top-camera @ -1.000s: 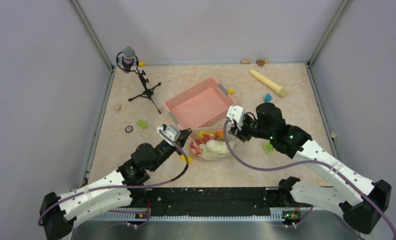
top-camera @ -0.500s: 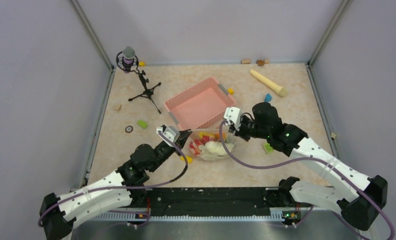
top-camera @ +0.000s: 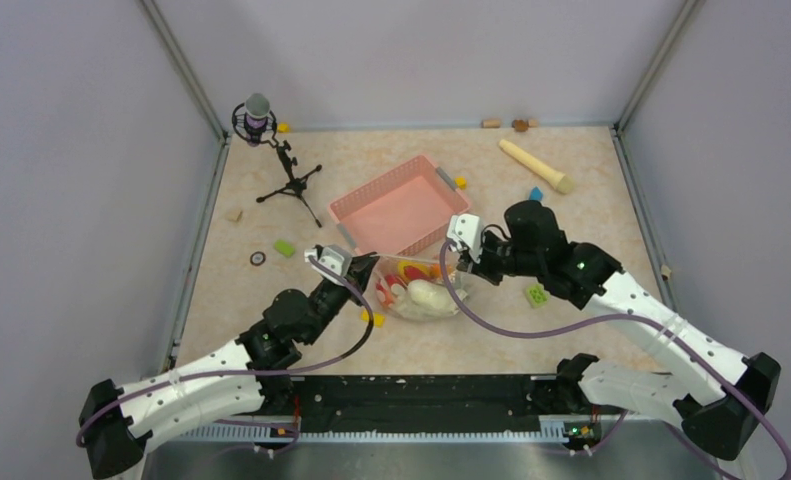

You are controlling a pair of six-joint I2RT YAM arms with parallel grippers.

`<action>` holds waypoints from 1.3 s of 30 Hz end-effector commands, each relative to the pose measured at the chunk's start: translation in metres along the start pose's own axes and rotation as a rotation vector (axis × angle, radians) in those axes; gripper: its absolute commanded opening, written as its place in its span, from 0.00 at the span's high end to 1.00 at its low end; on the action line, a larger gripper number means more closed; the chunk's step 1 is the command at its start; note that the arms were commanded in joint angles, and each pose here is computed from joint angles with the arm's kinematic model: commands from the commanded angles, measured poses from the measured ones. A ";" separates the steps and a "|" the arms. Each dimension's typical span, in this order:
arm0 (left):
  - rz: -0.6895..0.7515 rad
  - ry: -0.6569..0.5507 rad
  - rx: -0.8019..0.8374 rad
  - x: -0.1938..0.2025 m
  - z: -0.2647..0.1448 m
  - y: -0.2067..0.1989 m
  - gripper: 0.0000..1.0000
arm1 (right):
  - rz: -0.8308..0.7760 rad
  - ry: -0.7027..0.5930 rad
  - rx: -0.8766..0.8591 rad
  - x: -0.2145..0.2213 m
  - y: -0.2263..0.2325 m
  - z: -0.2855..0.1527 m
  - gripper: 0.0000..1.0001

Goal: Place the food in the zip-top bag and seal the zipper
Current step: Zip the zipper food storage bag at the center of the board.

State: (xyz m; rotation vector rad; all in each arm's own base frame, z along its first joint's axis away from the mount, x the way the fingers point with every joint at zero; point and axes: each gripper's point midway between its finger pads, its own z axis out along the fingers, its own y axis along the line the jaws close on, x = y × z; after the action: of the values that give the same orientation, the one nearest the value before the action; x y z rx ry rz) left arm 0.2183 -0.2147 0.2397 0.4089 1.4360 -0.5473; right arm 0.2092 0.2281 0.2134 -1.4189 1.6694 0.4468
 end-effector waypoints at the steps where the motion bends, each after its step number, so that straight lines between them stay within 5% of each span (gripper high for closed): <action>1: -0.071 -0.143 -0.224 -0.036 -0.003 0.041 1.00 | 0.028 0.198 0.004 0.036 0.007 -0.029 1.00; 15: -0.103 -0.159 -0.310 -0.036 -0.005 0.058 1.00 | 0.059 0.383 0.010 0.075 0.011 -0.035 1.00; 30: -0.106 -0.167 -0.326 -0.037 -0.007 0.062 1.00 | 0.071 0.412 0.120 0.081 -0.002 -0.046 1.00; 39: -0.107 -0.170 -0.341 -0.036 -0.007 0.065 1.00 | 0.138 0.610 0.212 0.112 -0.008 -0.066 1.00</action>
State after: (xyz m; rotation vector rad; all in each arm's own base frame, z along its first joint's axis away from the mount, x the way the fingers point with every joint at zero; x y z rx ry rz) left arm 0.2338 -0.1928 0.2458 0.2219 1.4393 -0.5018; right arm 0.2103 0.1747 0.1898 -1.3674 1.9513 0.1900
